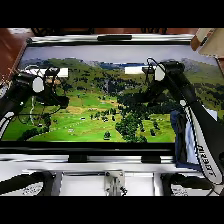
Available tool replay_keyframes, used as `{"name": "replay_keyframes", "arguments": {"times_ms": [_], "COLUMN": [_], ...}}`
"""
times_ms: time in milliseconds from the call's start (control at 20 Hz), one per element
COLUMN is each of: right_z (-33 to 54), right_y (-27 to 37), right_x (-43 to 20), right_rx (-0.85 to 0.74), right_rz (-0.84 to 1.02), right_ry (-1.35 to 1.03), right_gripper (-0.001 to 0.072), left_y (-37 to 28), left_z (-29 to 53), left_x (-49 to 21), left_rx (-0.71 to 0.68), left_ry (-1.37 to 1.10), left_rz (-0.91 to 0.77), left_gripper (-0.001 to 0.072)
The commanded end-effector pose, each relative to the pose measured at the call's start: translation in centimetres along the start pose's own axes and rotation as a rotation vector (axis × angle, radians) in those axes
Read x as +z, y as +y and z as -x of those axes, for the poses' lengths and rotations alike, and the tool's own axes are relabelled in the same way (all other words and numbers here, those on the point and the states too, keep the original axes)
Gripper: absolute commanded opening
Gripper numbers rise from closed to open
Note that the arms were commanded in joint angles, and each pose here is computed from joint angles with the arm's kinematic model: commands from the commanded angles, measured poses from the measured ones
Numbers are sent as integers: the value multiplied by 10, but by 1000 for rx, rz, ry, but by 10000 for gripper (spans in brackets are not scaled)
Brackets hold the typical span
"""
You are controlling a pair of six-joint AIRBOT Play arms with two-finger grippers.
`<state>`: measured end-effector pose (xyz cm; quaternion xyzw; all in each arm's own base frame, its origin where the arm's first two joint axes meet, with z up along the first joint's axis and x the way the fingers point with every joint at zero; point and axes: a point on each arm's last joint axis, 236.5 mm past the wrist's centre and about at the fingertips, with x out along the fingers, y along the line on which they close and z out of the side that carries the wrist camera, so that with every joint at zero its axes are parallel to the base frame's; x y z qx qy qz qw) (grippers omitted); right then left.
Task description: Fold the shirts.
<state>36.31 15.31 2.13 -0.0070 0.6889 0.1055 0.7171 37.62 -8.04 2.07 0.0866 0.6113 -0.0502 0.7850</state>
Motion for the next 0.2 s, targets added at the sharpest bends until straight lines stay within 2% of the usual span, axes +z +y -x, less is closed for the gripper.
{"name": "replay_keyframes", "arguments": {"times_ms": [0,150], "right_z": [-1,-1], "right_y": [2,2], "right_x": [-2,-2], "right_rx": [2,2], "right_rz": [6,6], "right_ry": [9,9], "right_gripper": [600,600], "left_y": [-1,-1], "left_z": [-6,-6], "left_x": [1,1], "left_rx": [-1,-1], "left_ry": [-9,-9], "left_rz": [-50,-52], "left_gripper": [584,584]}}
